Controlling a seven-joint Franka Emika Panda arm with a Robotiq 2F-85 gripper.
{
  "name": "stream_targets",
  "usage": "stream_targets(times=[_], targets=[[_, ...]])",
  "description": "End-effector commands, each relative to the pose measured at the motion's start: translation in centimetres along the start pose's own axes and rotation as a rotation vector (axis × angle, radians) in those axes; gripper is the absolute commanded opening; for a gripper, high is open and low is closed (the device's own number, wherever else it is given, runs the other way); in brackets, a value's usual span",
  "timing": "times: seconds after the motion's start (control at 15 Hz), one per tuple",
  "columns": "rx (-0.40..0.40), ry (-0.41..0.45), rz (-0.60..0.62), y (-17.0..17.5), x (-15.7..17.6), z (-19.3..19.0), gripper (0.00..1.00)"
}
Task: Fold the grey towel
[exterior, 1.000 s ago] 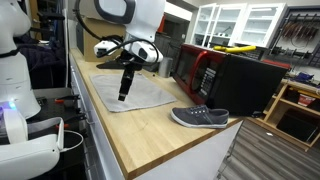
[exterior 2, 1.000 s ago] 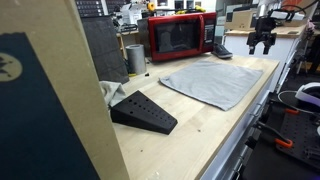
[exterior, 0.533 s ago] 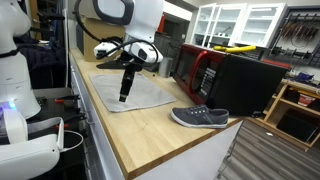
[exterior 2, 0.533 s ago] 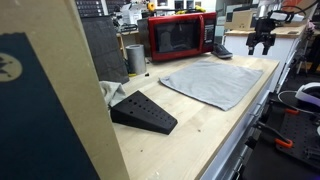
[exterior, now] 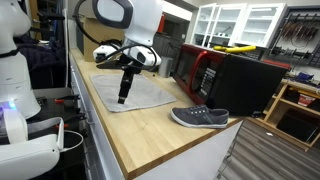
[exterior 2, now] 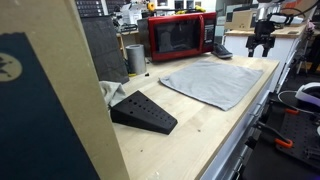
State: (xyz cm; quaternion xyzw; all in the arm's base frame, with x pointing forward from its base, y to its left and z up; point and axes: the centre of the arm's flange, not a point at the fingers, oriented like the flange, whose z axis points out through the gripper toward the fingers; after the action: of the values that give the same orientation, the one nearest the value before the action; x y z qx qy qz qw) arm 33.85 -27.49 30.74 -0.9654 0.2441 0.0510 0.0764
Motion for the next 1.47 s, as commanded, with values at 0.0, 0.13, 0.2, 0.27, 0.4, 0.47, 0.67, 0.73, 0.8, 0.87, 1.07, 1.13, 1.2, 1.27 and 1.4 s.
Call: stream_targets(times=[0.0,0.13,0.2,0.27,0.4,0.47,0.67,0.73,0.8,0.87,1.07,1.13,1.2,1.27,1.4], targets=[[0.008,0.017,-0.002,-0.4,0.0,1.0,1.00],[0.007,0.017,-0.003,-0.5,0.0,1.3,1.00],[0.006,0.016,-0.004,-0.6,0.1,1.5,1.00],[0.004,0.016,-0.004,-0.6,0.1,1.7,1.00],[0.007,0.013,-0.007,-0.8,0.2,2.0,1.00],[0.011,0.012,-0.008,-0.8,0.2,2.1,1.00],[0.013,0.006,-0.005,-1.1,0.4,2.6,1.00],[0.011,0.005,-0.006,-1.1,0.5,2.7,1.00],[0.007,0.004,-0.007,-1.1,0.5,2.9,1.00],[-0.001,0.001,-0.008,-0.9,0.5,3.2,1.00],[0.006,-0.024,0.007,-0.1,0.7,4.6,1.00],[0.008,-0.034,0.010,-0.1,0.6,5.0,1.00],[0.012,-0.043,0.010,-0.1,0.5,5.5,1.00],[0.016,-0.053,0.012,-0.1,0.4,6.0,1.00],[0.020,-0.063,0.017,-0.1,0.3,6.7,0.75]])
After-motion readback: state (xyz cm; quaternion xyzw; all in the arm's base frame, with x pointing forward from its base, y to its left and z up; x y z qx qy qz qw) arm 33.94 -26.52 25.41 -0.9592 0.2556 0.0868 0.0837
